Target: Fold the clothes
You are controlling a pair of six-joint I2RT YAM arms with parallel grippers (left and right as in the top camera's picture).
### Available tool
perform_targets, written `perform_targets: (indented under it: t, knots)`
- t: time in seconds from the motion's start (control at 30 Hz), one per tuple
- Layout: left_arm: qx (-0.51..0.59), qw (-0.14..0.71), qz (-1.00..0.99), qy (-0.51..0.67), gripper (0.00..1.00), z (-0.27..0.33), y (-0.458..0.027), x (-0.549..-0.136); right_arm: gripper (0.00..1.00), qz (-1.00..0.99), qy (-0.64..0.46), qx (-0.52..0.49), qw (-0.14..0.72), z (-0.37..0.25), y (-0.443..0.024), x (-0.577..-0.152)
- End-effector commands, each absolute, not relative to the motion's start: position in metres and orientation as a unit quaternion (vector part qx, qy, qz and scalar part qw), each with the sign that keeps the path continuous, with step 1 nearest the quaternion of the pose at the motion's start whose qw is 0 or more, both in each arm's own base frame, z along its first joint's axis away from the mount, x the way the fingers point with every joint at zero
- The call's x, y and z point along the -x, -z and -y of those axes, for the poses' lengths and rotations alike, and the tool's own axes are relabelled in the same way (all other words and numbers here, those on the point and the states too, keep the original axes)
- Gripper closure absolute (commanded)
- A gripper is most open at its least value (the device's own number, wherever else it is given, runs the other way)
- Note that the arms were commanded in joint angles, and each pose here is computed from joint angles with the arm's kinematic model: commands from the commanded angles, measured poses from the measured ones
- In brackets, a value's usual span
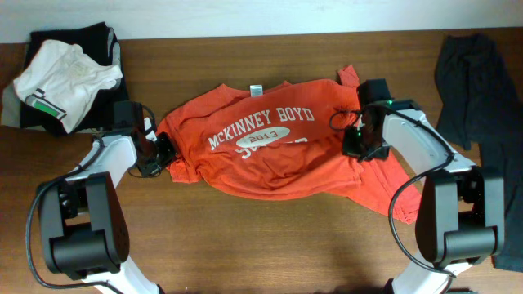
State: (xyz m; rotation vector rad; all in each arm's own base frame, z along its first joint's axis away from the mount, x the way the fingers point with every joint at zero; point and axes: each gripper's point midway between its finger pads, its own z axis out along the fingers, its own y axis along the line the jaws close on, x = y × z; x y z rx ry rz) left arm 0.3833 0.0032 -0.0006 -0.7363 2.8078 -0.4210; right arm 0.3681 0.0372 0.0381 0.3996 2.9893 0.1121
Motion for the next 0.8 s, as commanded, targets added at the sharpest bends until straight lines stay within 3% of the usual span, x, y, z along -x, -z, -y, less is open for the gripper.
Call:
perform_targets:
  t: [0.0,0.27,0.3,0.37,0.4,0.63,0.77]
  knots:
    - [0.257,0.090,-0.953,0.134,0.91,-0.007,0.011,-0.376,0.96,-0.983,-0.048,-0.156,0.083,-0.037,-0.043,-0.383]
    - [0.257,0.090,-0.953,0.133,0.91,-0.007,0.011,-0.376,0.94,-0.975,-0.081,-0.178,0.104,-0.047,-0.023,-0.408]
    - [0.257,0.090,-0.953,0.133,0.91,-0.007,0.011,-0.376,0.85,-0.975,-0.077,-0.179,0.106,-0.046,-0.023,-0.409]
    - [0.257,0.090,-0.953,0.134,0.91,-0.007,0.011,-0.376,0.29,-0.976,-0.074,-0.179,0.100,-0.045,-0.022,-0.406]
    - [0.257,0.090,-0.953,0.133,0.91,-0.007,0.011,-0.376,0.20,-0.977,-0.065,-0.181,0.095,-0.042,-0.021,-0.403]
    - [0.257,0.090,-0.953,0.134,0.91,-0.007,0.011,-0.376,0.17,-0.977,-0.054,-0.193,0.067,-0.032,-0.083,-0.385]
    - [0.257,0.090,-0.953,0.134,0.91,-0.007,0.011,-0.376,0.14,-0.980,-0.049,-0.192,0.018,-0.034,-0.090,-0.361]
